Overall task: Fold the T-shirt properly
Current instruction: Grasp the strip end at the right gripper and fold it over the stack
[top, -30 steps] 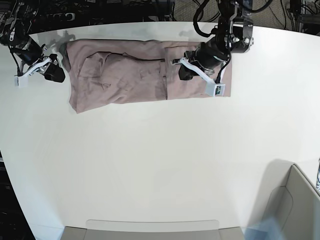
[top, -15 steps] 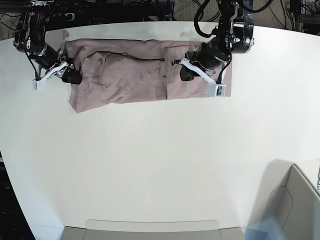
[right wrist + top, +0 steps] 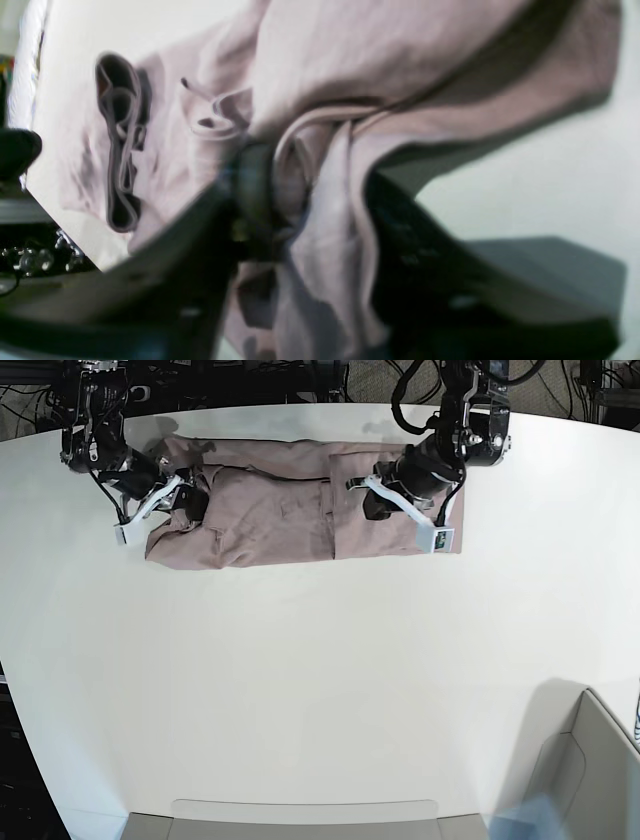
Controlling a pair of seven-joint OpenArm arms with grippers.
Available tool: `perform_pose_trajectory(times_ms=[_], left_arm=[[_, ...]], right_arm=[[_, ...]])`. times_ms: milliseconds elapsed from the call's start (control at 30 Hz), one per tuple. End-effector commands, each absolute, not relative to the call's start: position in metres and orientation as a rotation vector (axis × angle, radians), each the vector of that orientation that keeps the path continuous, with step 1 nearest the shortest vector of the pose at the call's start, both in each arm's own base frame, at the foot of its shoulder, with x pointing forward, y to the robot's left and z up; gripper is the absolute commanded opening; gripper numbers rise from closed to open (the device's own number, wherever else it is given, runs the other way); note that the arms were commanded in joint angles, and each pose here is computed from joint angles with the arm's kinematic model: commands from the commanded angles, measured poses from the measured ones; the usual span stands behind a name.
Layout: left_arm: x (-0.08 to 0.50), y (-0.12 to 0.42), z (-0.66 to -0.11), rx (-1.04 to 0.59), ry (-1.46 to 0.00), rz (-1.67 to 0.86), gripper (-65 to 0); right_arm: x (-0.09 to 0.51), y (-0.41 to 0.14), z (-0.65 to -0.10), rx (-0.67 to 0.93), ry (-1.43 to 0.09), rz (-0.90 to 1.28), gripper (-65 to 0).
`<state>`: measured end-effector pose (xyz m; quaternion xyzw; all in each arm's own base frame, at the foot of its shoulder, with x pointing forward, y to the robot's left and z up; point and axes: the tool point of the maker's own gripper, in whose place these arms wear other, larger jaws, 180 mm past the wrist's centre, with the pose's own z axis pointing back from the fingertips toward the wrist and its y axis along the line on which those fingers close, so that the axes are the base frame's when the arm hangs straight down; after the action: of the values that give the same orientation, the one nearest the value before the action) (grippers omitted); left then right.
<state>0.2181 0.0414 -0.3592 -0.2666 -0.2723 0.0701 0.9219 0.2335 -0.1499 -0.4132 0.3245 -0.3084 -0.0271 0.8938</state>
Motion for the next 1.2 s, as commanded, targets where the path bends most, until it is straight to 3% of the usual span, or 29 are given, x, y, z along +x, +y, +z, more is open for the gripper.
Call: perform_pose_trajectory(times_ms=[0, 67, 233, 400, 533, 633, 867, 1167], left_arm=[[0.223, 0.041, -0.351, -0.562, -0.591, 0.142, -65.0], [0.223, 0.040, -0.351, -0.562, -0.591, 0.141, -65.0], [0.216, 0.041, -0.355, -0.561, -0.574, 0.148, -65.0], [0.214, 0.042, -0.356, -0.558, -0.569, 0.152, -65.0], [0.209, 0.043, -0.359, -0.554, -0.557, 0.155, -65.0], [0.202, 0.054, -0.365, -0.518, -0.540, 0.132, -65.0], [0.193, 0.107, -0.376, -0.394, -0.528, 0.175, -65.0], [0.195, 0.167, -0.373, -0.276, -0.574, 0.301, -65.0]], right_arm=[[0.240, -0.153, -0.405, 0.672, -0.668, -0.046, -58.3], [0.244, -0.154, -0.404, 0.670, -0.679, -0.048, -65.0], [0.254, -0.182, -0.408, 0.531, -0.665, -0.049, -65.0], [0.273, -0.254, -0.395, 0.324, -0.741, -0.176, -65.0], [0.284, -0.273, -0.369, 0.225, -0.809, -0.142, -65.0], [0.291, -0.262, -0.340, 0.159, -0.870, -0.049, -65.0], [0.291, -0.180, -0.296, 0.116, -0.878, 0.148, -65.0], [0.285, -0.095, -0.310, 0.099, -0.811, 0.338, -65.0]])
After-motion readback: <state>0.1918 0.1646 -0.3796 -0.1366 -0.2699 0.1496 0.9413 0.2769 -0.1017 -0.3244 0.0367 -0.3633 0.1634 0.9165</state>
